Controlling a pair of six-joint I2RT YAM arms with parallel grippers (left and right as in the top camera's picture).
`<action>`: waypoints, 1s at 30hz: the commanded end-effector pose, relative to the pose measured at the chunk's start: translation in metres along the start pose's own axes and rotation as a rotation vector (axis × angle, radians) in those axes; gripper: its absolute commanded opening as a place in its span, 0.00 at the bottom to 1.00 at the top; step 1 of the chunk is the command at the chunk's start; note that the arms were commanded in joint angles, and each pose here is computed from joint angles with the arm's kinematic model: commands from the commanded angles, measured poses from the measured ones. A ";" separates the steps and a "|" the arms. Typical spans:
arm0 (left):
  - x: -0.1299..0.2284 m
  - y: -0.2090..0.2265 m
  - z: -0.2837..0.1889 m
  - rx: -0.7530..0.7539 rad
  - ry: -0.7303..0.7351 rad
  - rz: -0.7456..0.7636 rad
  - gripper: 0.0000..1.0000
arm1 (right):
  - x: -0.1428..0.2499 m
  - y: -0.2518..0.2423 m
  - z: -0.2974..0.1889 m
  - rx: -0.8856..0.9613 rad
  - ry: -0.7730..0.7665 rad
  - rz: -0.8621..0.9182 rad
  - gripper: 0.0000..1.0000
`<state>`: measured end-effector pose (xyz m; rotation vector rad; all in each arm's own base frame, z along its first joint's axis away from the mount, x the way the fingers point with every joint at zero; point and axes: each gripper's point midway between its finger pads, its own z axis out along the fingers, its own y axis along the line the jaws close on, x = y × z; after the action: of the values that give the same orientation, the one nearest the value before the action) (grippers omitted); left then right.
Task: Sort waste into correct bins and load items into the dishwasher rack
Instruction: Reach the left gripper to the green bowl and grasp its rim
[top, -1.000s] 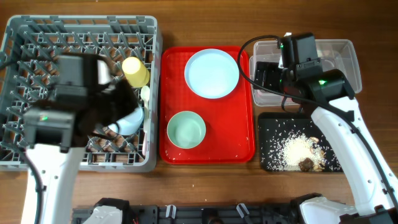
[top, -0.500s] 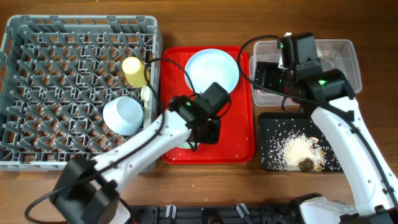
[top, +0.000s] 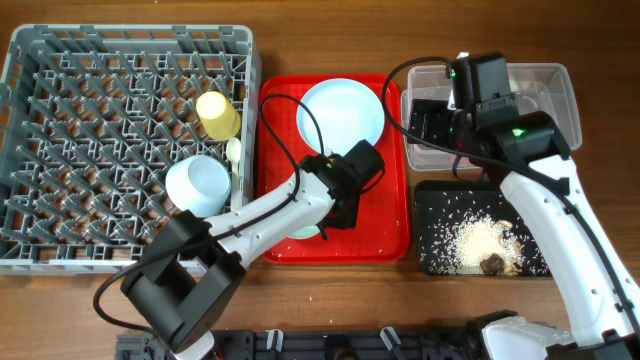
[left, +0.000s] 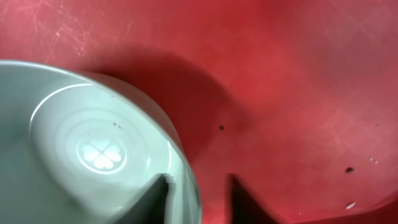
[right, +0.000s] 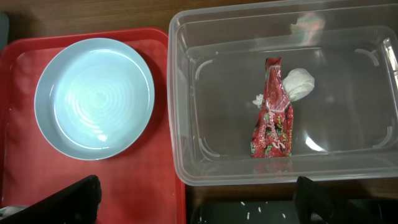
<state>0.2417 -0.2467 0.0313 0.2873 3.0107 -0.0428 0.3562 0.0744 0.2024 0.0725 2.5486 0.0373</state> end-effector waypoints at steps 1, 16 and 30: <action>0.001 0.003 0.004 -0.025 -0.004 -0.024 0.20 | -0.005 -0.003 0.000 0.019 -0.013 0.007 1.00; -0.010 -0.001 -0.038 0.050 -0.105 -0.023 0.12 | -0.005 -0.003 0.000 0.019 -0.013 0.007 1.00; -0.030 0.107 -0.035 -0.060 -0.035 -0.241 0.39 | -0.005 -0.003 0.000 0.019 -0.013 0.007 1.00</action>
<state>0.2992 -0.1463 0.0865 -0.0968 2.9415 0.0465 0.3562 0.0744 0.2024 0.0726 2.5485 0.0369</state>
